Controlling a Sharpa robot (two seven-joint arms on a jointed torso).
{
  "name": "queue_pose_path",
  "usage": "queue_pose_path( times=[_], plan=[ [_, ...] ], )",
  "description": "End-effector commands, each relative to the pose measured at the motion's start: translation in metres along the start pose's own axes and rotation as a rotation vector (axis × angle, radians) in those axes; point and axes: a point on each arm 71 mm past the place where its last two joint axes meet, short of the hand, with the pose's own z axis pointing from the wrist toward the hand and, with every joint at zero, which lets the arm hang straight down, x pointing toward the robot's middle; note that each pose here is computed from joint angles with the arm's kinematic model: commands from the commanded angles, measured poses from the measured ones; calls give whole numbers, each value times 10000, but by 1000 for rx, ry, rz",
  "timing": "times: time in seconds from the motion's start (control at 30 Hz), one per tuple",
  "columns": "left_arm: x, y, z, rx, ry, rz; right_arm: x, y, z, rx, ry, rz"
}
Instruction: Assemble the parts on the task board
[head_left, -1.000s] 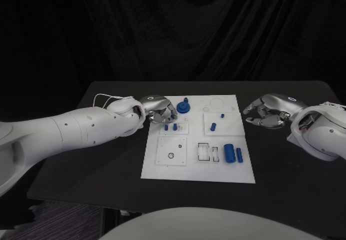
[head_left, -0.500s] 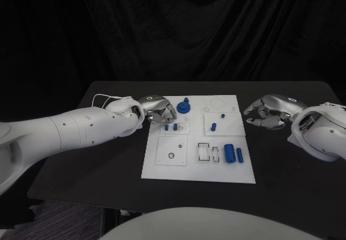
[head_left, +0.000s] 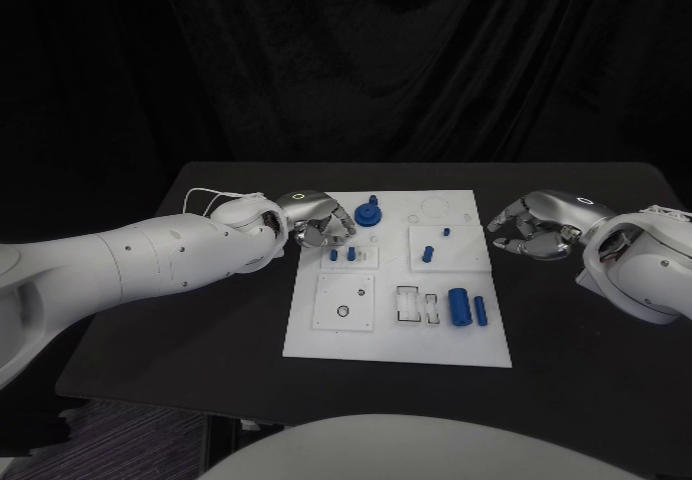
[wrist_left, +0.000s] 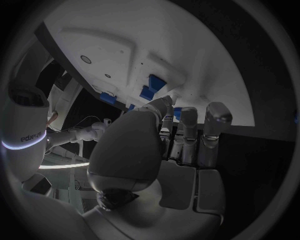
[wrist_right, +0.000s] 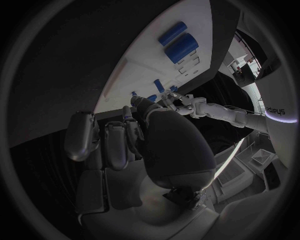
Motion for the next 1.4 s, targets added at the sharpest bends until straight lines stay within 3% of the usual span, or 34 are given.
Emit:
queue_pose_path(
  times=[0.03,0.13,0.27,0.47,0.6,0.77,1.03,1.2,1.4],
  plan=[
    [-82,-11,-80,54,-114,25,10,-15,-12,13,3,0],
    [-153,-4,-181,80,-185,47,6,-23,-19,14,0,0],
    [-411,38,-384,110,-319,57,1,-29,-25,13,-6,1],
    [-900,261,-691,57,-426,-28,-3,-37,-23,14,-9,1],
    [-1042,408,-854,1,-436,-39,1,-27,-9,14,-6,0],
    [-1083,523,-957,-53,-394,-2,4,-17,5,11,-3,-1],
    [-1070,641,-989,-127,-351,30,10,-10,19,6,0,-2],
    [-1068,684,-992,-171,-350,48,18,-11,21,5,1,-2],
    [-1068,684,-992,-171,-350,48,18,-11,21,5,1,-2]
  ],
)
